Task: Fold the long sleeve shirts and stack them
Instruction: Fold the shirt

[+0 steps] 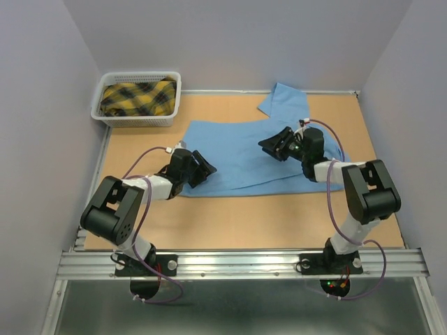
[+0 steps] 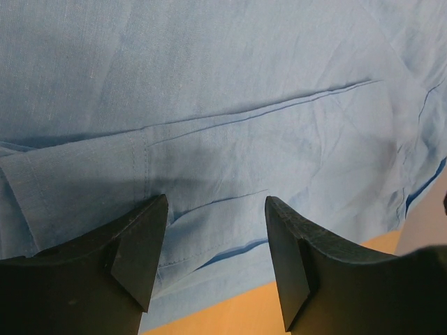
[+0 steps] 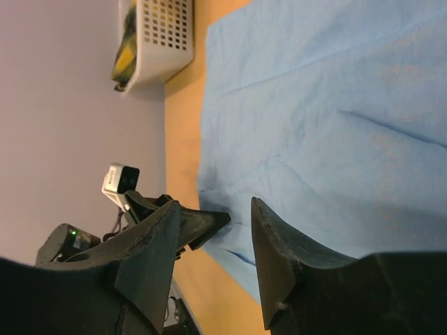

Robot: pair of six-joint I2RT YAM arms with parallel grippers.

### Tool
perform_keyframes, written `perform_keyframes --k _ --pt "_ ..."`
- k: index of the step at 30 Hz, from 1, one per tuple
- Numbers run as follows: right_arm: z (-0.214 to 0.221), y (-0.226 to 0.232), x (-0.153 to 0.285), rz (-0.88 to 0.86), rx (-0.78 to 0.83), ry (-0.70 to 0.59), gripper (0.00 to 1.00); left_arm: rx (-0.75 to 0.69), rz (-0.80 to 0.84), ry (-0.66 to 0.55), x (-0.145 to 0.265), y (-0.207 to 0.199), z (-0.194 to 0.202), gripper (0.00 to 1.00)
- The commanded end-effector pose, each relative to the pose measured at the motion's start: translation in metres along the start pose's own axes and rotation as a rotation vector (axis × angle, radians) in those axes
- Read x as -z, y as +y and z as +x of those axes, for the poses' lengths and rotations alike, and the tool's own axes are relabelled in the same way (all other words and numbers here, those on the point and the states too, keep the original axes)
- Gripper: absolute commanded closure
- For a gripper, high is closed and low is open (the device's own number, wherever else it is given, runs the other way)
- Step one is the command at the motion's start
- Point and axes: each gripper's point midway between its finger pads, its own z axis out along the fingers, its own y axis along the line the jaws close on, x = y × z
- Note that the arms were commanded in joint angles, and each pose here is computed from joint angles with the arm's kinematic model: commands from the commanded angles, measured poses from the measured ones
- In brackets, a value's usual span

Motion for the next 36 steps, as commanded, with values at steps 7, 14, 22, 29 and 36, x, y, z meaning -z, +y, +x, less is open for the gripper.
perform_keyframes --k 7,14,22,29,36 --pt "0.033 -0.047 -0.049 0.031 -0.016 0.065 0.49 0.006 -0.095 0.068 0.009 0.035 0.023 0.30" --pt "0.031 -0.112 -0.044 0.159 -0.030 0.035 0.49 0.026 -0.125 0.086 0.013 0.050 0.033 0.30" --pt "-0.046 -0.140 0.020 0.209 -0.094 -0.167 0.49 0.034 -0.134 0.069 0.020 0.055 0.032 0.30" --pt "-0.063 -0.139 0.060 0.214 -0.080 -0.231 0.49 0.029 -0.130 0.055 0.023 0.051 0.027 0.30" --pt "-0.077 -0.089 0.084 0.184 0.014 -0.282 0.49 -0.003 -0.116 0.027 0.027 0.039 0.015 0.30"
